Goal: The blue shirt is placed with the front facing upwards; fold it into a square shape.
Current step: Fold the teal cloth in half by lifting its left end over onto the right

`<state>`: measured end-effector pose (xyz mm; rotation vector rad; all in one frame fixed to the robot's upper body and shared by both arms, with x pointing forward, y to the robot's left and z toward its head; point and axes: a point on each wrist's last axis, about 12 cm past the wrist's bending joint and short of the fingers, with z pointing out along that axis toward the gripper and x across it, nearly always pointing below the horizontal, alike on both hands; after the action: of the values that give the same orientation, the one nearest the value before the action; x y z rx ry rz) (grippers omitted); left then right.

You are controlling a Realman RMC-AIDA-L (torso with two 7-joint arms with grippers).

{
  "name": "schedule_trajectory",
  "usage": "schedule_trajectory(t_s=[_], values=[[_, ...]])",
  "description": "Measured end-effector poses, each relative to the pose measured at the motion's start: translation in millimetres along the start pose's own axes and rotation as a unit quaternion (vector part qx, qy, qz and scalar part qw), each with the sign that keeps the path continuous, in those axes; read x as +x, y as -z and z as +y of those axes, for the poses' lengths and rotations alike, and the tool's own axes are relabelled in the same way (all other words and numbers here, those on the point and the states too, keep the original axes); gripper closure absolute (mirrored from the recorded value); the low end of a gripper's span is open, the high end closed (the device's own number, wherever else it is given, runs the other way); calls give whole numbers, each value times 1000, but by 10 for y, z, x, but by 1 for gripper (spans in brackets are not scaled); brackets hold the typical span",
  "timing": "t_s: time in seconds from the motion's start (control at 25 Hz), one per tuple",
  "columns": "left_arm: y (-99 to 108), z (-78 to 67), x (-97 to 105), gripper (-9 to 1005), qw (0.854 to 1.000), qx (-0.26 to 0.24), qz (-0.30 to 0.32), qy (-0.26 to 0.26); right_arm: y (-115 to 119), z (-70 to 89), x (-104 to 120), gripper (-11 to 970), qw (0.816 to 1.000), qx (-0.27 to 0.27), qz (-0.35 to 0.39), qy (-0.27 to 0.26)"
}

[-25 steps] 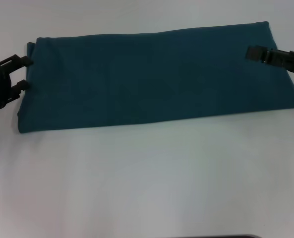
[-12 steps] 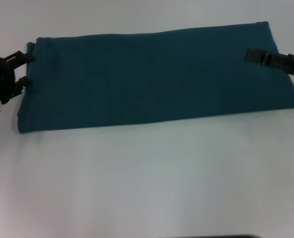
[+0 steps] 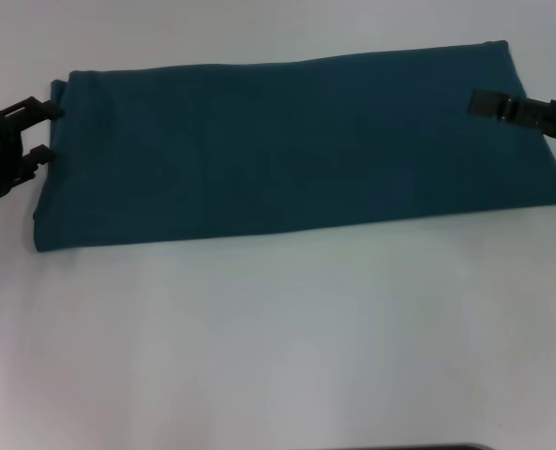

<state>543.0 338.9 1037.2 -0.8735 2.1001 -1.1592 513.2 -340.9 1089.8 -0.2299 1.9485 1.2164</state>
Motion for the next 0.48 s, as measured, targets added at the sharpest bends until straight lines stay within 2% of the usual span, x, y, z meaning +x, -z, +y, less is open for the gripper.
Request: schedule_trajectory(t_s=[0.16, 0.28, 0.4, 0.48], values=[[23, -22, -16, 275, 1000, 4, 10, -3, 4, -1, -2, 43, 1000, 0, -1, 0], [81, -100, -46, 274, 999, 24, 21, -20, 5, 2, -4, 43, 1000, -1, 0, 0], [203, -235, -138, 273, 995, 34, 57, -77, 7, 8, -21, 43, 1000, -3, 3, 6], [298, -345, -214, 273, 982, 35, 103, -152, 15, 8, -36, 43, 1000, -2, 6, 12]])
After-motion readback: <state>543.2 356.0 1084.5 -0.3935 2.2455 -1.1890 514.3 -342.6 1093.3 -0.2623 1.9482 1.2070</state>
